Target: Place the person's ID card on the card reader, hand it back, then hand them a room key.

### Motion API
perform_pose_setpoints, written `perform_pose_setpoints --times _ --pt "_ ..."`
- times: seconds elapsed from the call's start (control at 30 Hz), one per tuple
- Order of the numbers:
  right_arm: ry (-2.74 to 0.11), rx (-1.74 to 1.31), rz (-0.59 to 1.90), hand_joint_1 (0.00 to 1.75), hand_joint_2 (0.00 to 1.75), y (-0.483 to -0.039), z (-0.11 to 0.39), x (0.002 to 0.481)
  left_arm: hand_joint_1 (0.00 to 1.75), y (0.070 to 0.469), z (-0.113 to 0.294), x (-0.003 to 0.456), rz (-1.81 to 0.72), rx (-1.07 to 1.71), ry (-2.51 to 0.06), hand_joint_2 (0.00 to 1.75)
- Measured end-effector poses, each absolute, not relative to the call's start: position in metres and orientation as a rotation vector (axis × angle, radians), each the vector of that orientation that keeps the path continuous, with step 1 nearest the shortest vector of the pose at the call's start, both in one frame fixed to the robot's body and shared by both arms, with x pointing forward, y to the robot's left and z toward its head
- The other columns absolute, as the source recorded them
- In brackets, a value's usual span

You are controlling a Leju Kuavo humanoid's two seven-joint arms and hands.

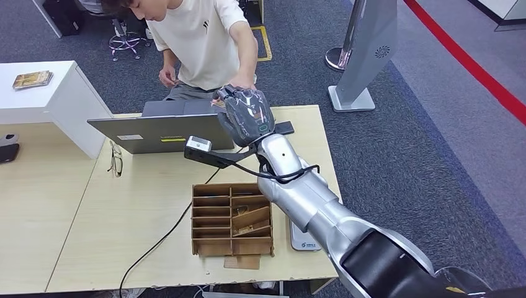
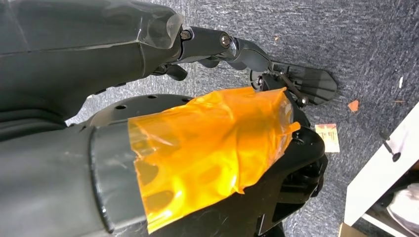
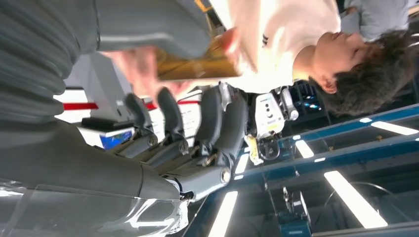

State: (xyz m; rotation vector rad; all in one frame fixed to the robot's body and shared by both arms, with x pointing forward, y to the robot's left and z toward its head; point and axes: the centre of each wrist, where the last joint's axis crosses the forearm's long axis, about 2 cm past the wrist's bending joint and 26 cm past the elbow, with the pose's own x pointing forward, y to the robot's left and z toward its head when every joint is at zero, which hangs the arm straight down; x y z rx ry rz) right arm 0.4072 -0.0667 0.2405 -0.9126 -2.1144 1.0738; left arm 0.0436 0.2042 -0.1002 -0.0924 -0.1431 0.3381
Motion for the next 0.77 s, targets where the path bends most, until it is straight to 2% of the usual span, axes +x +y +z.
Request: perform_pose_setpoints --times 0.1,0.23,0.4,0.5,0.6,0.77 --pt "-2.100 -0.729 1.041 0.00 1.75 -0.064 0.233 0.402 0.00 0.203 -0.100 0.043 0.341 -0.105 -0.141 0.00" --pt "-2.037 -0.136 0.842 0.00 0.00 -0.057 0.220 0.386 0.00 0.204 -0.100 0.041 0.365 -0.129 -0.130 0.00" --pt "-1.912 0.611 0.436 0.00 0.00 -0.056 0.212 0.359 0.00 0.206 -0.100 0.039 0.400 -0.129 -0.132 0.00" --pt "-1.843 0.952 0.200 0.00 0.00 -0.060 0.207 0.342 0.00 0.207 -0.101 0.036 0.421 -0.119 -0.141 0.00" --pt "-1.809 1.142 0.034 0.00 0.00 -0.069 0.203 0.328 0.00 0.209 -0.101 0.034 0.445 -0.113 -0.143 0.00" --pt "-1.819 1.231 -0.118 0.00 0.00 -0.083 0.193 0.309 0.00 0.210 -0.102 0.029 0.484 -0.116 -0.135 0.00"
